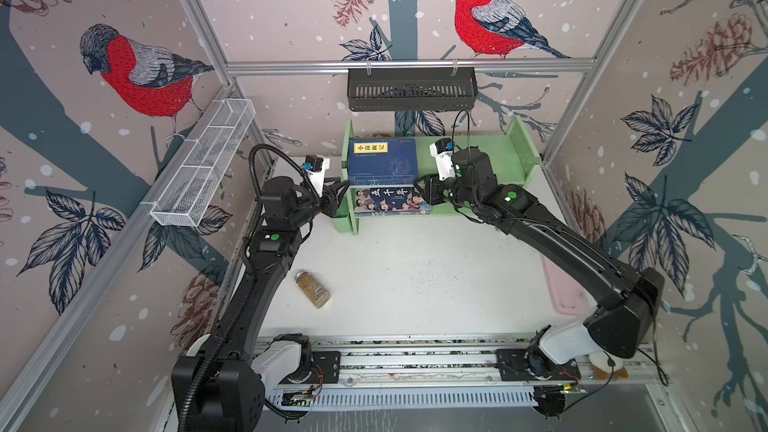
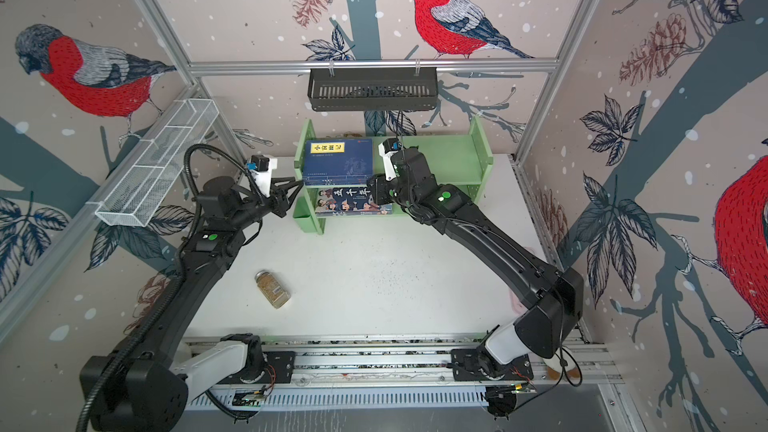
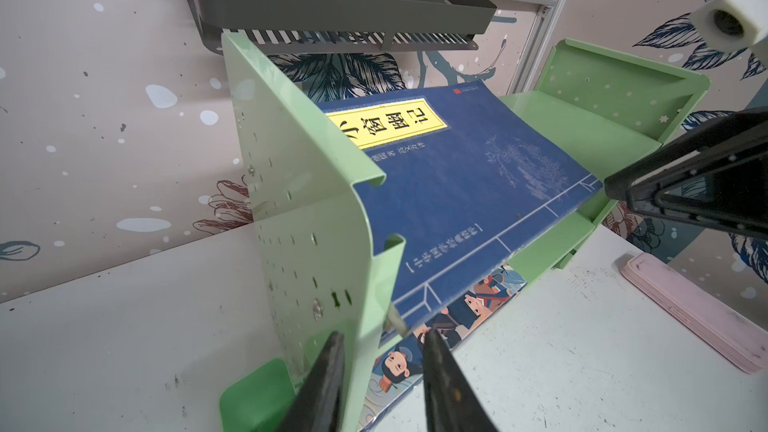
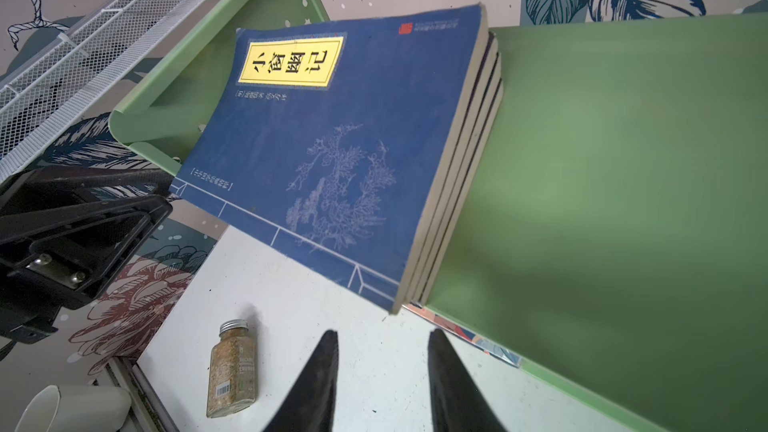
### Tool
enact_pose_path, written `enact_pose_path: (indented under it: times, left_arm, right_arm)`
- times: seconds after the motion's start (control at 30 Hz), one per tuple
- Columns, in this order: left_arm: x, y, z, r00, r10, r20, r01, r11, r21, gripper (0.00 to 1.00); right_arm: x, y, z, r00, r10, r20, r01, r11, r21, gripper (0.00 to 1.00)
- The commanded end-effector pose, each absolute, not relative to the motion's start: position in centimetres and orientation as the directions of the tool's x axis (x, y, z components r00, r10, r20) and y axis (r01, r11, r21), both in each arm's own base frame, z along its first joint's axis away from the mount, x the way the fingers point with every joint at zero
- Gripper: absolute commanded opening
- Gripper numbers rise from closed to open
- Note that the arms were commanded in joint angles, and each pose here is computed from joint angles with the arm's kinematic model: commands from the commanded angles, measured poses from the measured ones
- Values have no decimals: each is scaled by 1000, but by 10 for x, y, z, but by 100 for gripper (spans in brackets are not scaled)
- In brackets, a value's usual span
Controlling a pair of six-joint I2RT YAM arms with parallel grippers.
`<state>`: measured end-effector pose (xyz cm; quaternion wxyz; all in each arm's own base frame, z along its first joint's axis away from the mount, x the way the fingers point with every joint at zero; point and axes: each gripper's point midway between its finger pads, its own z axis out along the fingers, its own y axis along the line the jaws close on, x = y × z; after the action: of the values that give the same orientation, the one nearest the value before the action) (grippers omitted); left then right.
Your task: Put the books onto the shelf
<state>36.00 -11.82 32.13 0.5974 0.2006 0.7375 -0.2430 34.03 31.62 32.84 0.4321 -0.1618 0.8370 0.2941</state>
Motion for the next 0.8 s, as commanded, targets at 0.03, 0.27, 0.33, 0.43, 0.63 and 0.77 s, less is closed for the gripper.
enact_pose_path:
  times: [0.03,0.27,0.33,0.43,0.63,0.77]
  left_arm:
    - [359,-121,324,-170,27,-985,607,791,-83,32]
    - [363,-120,328,-156,36,-987,596,801,-65,32]
    - [364,-119,329,-154,35,-987,592,803,-64,32]
    - [365,-119,329,-152,35,-988,590,805,-62,31]
    - [367,-118,328,-150,37,-988,584,809,-58,30]
    - [368,-119,328,-152,35,-988,586,808,-61,30]
  right_arm:
    - [345,316,326,-559,-34,-828,-523,790,321,37]
    - [351,316,323,-557,-47,-829,-510,807,297,37]
    - [353,317,322,-559,-53,-828,-509,810,292,37]
    - [355,317,321,-558,-56,-828,-505,814,285,37]
    - [357,318,322,-555,-58,-830,-504,817,280,37]
    - [358,317,324,-550,-57,-833,-504,818,277,37]
